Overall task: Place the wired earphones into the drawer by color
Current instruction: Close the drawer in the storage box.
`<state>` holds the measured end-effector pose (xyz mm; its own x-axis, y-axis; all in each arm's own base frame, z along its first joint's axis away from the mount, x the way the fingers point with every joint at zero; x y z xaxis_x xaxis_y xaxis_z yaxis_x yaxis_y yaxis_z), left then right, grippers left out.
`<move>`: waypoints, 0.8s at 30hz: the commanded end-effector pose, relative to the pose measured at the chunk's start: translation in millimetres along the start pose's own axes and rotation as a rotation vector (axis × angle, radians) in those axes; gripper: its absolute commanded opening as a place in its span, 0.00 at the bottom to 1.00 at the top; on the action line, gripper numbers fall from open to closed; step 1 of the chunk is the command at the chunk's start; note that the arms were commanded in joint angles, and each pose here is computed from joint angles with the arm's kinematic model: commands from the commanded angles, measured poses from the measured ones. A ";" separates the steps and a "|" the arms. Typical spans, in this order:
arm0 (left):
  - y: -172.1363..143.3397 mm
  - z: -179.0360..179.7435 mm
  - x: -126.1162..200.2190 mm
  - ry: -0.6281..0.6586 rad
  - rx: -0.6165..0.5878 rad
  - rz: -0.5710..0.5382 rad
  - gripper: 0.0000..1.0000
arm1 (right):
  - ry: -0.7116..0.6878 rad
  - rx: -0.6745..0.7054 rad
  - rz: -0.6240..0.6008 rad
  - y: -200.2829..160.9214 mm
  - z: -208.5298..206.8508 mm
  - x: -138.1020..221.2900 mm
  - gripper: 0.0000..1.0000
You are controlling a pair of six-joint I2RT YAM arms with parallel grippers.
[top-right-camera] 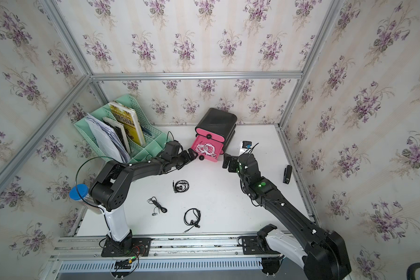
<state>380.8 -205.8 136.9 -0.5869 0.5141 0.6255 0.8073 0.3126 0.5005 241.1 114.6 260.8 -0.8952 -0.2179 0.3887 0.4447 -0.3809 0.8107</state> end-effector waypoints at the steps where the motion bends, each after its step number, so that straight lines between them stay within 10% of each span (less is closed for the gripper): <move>1: 7.4 -7.2 -2.6 -0.038 -0.004 -0.019 0.99 | -0.003 0.000 -0.022 3.3 0.5 1.8 1.00; 24: 28.9 -19.9 -23.7 -0.050 -0.025 -0.017 0.99 | 0.000 0.006 -0.029 5.3 1.3 3.2 1.00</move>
<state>415.1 -223.9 150.4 -0.6041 0.5506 0.5761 0.7895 0.3152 0.5266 240.2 114.1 262.5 -0.8975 -0.2187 0.3829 0.4398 -0.3814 0.8131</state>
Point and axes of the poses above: each gripper's point midway between its finger pads, its own x axis back along the fingers, its own z axis along the line the jaws close on, y = z × x, the point moved 10 cm from there along x, back along the fingers, and after that the axes turned 11 degrees about -x, right-handed, at the moved point
